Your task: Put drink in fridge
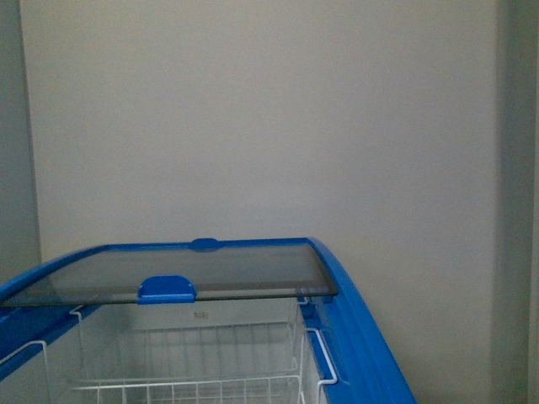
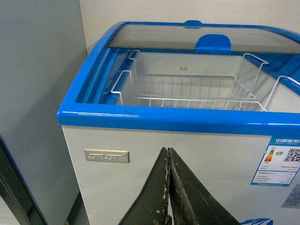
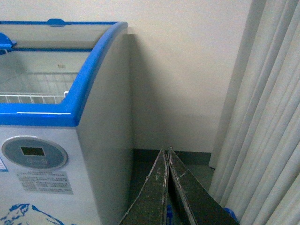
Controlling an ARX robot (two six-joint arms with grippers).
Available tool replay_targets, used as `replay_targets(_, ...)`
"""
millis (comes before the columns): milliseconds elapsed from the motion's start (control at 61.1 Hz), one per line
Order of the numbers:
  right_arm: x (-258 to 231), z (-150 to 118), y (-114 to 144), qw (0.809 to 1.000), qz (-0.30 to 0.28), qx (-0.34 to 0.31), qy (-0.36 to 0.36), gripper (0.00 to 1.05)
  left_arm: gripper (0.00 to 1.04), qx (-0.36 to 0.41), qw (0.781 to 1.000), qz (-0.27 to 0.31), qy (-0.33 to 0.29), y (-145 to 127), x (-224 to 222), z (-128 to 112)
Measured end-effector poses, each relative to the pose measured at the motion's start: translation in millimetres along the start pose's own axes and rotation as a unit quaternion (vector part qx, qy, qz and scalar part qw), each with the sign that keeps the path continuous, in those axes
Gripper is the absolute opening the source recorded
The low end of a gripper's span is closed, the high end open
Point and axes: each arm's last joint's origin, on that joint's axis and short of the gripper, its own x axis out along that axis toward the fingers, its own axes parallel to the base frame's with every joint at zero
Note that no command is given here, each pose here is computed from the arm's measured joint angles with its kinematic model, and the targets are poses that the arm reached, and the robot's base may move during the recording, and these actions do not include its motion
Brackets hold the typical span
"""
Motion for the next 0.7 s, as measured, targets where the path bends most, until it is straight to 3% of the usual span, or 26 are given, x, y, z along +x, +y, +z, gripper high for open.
replay_targets(229, -0.6, -5.2, 0.1, 1.0, 0.0, 0.0, -0.005, 0.03, 0.03, 0.0, 1.0, 0.0, 0.0, 0.0, 0.0, 0.0)
replay_targets(262, -0.6, -5.2, 0.1, 1.0, 0.0, 0.0, -0.005, 0.07, 0.04, 0.0, 1.0, 0.0, 0.0, 0.0, 0.0, 0.0)
replay_targets(459, -0.6, -5.2, 0.1, 1.0, 0.0, 0.0, -0.005, 0.41, 0.39, 0.0, 1.0, 0.0, 0.0, 0.0, 0.0, 0.0)
replay_targets(704, -0.6, -5.2, 0.1, 1.0, 0.0, 0.0, -0.005, 0.97, 0.97, 0.0, 1.0, 0.0, 0.0, 0.0, 0.0, 0.0)
